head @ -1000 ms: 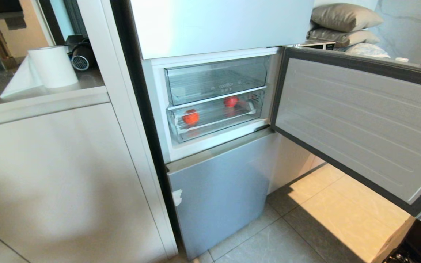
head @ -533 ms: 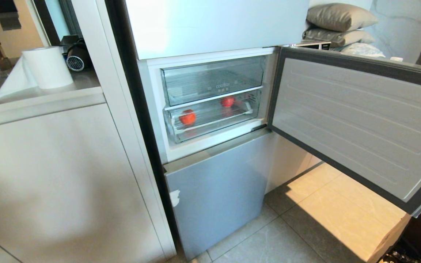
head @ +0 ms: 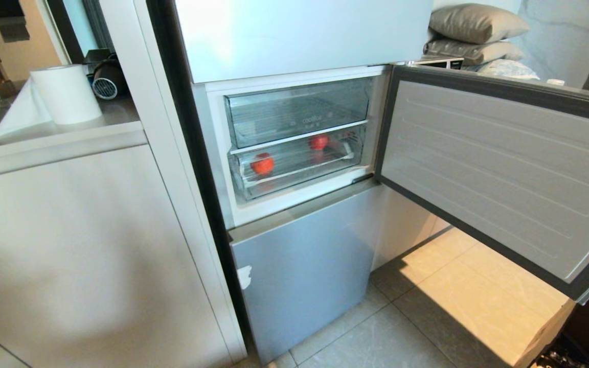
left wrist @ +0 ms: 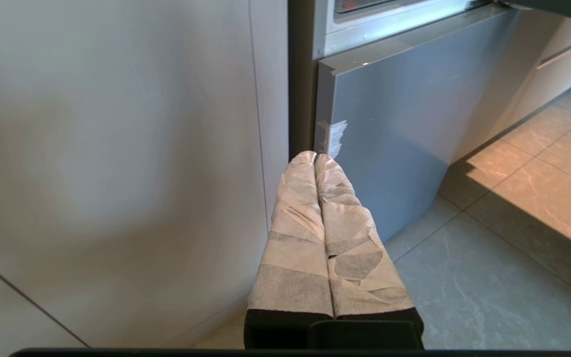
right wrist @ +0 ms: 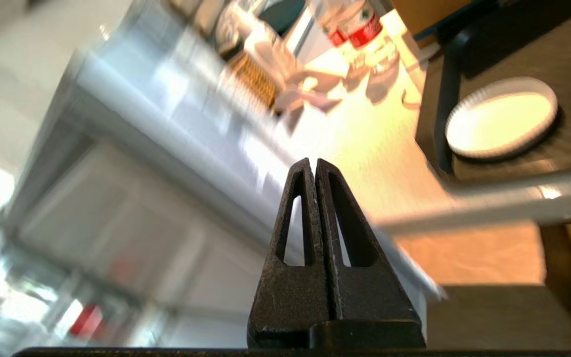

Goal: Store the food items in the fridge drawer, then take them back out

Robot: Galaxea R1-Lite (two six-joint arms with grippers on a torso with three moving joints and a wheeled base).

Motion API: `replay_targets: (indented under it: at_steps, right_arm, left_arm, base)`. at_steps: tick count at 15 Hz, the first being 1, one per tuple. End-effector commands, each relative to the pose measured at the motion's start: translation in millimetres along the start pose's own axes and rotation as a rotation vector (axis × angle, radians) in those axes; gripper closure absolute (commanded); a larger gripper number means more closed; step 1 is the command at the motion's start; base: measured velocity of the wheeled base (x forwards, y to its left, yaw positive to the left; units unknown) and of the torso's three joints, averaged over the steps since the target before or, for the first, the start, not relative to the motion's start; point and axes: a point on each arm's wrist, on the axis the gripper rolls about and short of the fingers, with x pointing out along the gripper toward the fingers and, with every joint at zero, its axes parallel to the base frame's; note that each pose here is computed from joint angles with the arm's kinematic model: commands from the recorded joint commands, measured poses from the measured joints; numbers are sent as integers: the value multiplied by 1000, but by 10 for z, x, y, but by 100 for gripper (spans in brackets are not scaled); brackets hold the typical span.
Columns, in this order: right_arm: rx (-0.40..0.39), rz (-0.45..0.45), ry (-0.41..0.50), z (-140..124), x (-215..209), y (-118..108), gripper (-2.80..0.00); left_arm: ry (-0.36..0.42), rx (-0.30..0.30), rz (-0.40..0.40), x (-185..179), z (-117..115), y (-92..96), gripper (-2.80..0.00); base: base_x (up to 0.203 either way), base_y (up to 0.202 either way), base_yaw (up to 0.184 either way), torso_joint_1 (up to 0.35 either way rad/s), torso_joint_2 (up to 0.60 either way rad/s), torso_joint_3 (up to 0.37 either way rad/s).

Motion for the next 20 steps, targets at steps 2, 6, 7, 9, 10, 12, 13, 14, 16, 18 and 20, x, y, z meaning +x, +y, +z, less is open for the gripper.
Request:
replay_targets:
  at_steps: [2, 6, 7, 9, 10, 12, 13, 14, 16, 18, 20]
  right_arm:
    - [69, -61, 30, 49, 607, -261, 0]
    - [170, 67, 112, 172, 1081, -290, 0]
    - [189, 101, 176, 162, 1143, -308, 0]
    - [251, 134, 334, 111, 1173, -334, 0]
    - [277, 154, 403, 93, 1152, -327, 0]
    - [306, 202, 476, 127, 977, -220, 0]
    - [303, 232, 473, 196, 820, -131, 0]
    - [286, 281, 451, 312, 609, 12, 0]
    - [244, 386, 376, 557, 208, 342, 0]
    - [188, 520, 281, 806, -220, 759, 0]
    - [144, 598, 113, 1025, -501, 1103, 0]
  left_arm:
    - [1, 0, 0, 1, -4, 0, 0]
    - [1, 0, 0, 1, -4, 0, 0]
    - [1, 0, 0, 1, -4, 0, 0]
    - [1, 0, 0, 1, -4, 0, 0]
    - [1, 0, 0, 1, -4, 0, 0]
    - [1, 0, 0, 1, -4, 0, 0]
    - [1, 0, 0, 1, -4, 0, 0]
    - [1, 0, 0, 1, -4, 0, 0]
    - [1, 0, 0, 1, -4, 0, 0]
    - [1, 0, 0, 1, -4, 0, 0]
    - [1, 0, 0, 1, -4, 0, 0]
  base:
    - [0, 0, 0, 0, 0, 0]
    - [0, 0, 0, 0, 0, 0]
    - [0, 0, 0, 0, 0, 0]
    - [0, 0, 0, 0, 0, 0]
    - [0, 0, 0, 0, 0, 0]
    - [0, 0, 0, 0, 0, 0]
    - [0, 0, 0, 0, 0, 0]
    - [0, 0, 0, 0, 0, 0]
    - [0, 0, 0, 0, 0, 0]
    - [0, 0, 0, 0, 0, 0]
    - [0, 0, 0, 0, 0, 0]
